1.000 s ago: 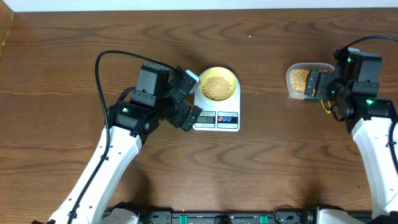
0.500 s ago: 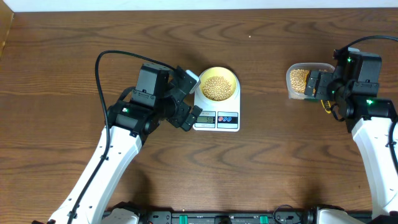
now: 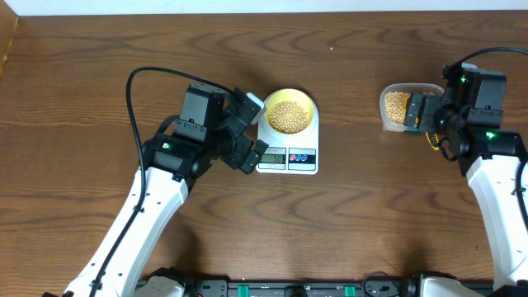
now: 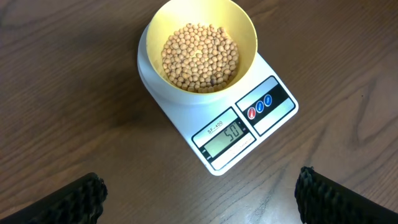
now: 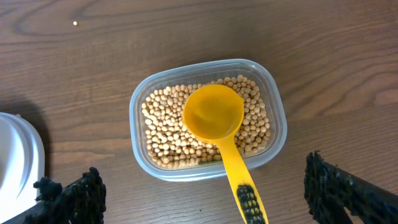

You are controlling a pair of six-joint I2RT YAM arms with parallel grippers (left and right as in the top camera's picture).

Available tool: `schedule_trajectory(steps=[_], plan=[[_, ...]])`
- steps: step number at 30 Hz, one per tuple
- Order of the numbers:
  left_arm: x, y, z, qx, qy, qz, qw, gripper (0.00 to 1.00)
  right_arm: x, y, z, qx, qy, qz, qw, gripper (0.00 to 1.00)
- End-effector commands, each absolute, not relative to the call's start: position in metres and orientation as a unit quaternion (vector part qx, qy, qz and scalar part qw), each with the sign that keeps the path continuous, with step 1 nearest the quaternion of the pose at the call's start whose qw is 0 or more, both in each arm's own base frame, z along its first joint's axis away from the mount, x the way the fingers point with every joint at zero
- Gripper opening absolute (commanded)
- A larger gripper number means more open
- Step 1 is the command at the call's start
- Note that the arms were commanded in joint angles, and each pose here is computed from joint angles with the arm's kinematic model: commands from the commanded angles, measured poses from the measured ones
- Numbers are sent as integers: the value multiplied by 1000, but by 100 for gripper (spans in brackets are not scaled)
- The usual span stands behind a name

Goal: Scoop item into bowl and weigh 50g on scale

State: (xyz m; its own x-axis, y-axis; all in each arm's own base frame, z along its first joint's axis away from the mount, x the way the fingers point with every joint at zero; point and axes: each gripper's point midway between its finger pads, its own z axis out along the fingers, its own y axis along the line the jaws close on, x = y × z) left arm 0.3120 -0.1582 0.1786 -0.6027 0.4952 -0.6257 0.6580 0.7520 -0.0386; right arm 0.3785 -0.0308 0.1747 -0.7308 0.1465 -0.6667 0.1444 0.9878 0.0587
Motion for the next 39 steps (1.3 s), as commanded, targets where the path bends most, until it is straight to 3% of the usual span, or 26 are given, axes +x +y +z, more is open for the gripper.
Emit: schedule_trajectory(steps=[1, 24, 39], plan=[[310, -158, 180, 326, 884, -139, 305, 99, 379, -29, 182, 69, 928, 1, 367, 99], [311, -158, 183, 327, 881, -138, 312, 99, 379, -29, 182, 70, 928, 1, 367, 99], [307, -142, 199, 313, 863, -97, 383, 99, 379, -29, 182, 69, 928, 0, 367, 99]])
